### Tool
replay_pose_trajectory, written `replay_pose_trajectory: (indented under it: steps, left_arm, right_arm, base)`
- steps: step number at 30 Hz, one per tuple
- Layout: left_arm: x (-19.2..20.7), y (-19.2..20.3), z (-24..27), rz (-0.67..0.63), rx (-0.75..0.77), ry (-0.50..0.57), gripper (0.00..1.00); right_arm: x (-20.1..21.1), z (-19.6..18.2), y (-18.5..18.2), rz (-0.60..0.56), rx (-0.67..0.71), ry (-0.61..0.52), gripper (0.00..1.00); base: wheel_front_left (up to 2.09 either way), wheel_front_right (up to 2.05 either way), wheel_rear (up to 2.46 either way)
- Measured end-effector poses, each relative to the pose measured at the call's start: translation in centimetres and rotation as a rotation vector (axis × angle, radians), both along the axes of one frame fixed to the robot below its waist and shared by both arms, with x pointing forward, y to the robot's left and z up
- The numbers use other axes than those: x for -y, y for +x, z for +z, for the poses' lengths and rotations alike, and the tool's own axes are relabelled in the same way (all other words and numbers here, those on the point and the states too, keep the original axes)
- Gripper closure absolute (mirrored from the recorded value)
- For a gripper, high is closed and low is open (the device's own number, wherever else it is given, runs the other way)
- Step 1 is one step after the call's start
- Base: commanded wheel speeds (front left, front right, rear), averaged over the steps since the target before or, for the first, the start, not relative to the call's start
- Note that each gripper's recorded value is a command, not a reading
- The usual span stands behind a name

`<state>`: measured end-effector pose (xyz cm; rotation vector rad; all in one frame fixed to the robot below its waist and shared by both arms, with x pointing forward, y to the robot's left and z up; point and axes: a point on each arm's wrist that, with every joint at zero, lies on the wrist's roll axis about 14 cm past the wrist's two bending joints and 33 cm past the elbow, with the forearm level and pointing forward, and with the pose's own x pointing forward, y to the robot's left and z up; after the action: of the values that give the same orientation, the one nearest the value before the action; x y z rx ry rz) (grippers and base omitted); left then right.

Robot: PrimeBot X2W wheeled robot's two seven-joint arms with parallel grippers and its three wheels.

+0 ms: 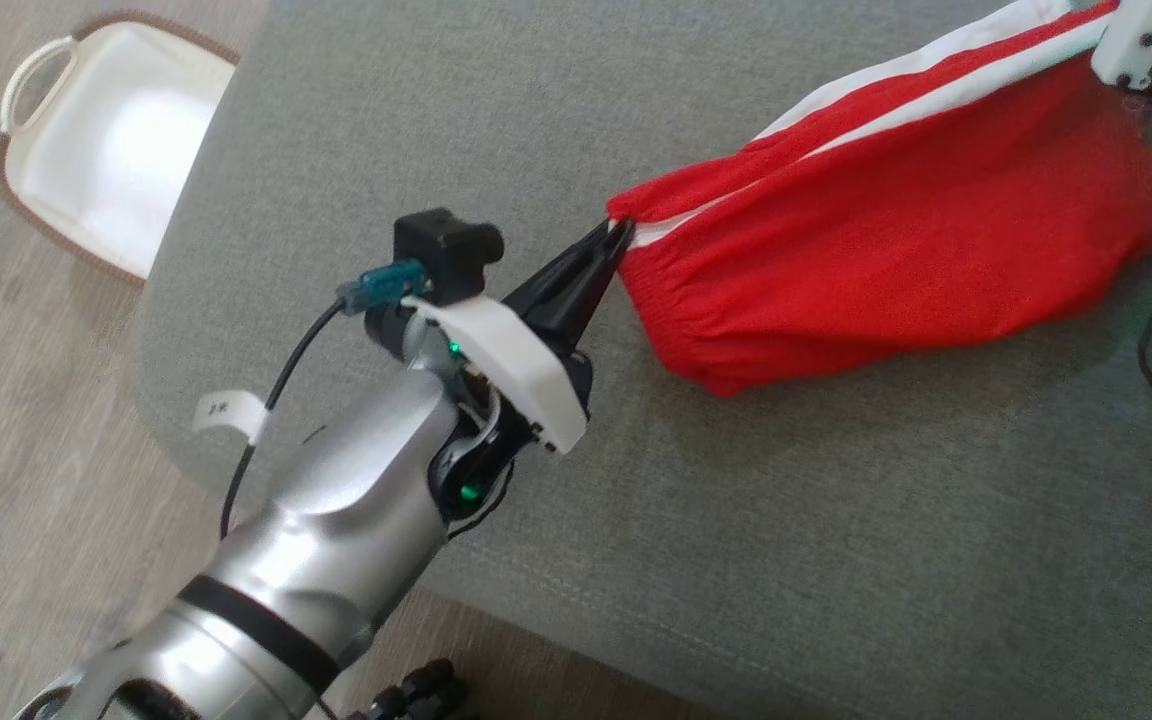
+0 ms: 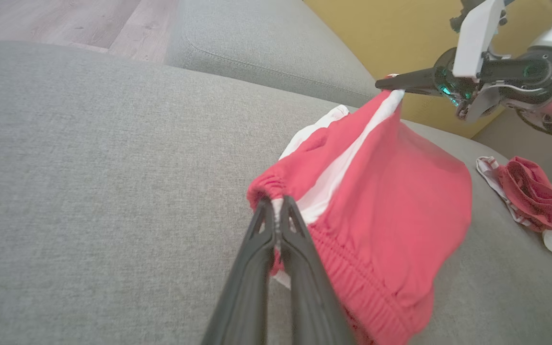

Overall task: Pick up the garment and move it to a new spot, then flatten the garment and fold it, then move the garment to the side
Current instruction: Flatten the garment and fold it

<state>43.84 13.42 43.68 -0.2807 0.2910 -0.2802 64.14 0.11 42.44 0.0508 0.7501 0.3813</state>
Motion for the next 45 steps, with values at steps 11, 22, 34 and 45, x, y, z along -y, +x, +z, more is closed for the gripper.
replay_pose_trajectory:
  steps: [11,22,34,45]
  left_arm:
    - [-0.6,0.7,-1.6,0.014,-0.039,0.025,0.00]
    - [-1.8,2.1,-0.5,0.047,0.011,0.063,0.00]
    - [-4.2,0.8,3.4,0.149,0.128,0.042,0.00]
    - [-3.9,-1.6,9.5,0.227,0.322,-0.002,0.00]
  right_arm:
    - [-0.9,-1.3,1.5,-0.020,0.065,0.034,0.00]
    - [0.4,2.3,1.1,-0.097,0.216,0.143,0.00]
    - [3.1,11.4,-2.9,-0.111,0.519,0.189,0.00]
    - [7.5,13.0,-11.6,-0.046,0.718,0.131,0.00]
  base:
    - [0.00,0.00,0.00]
    - [0.00,0.00,0.00]
    - [0.00,0.00,0.00]
    - [0.00,0.00,0.00]
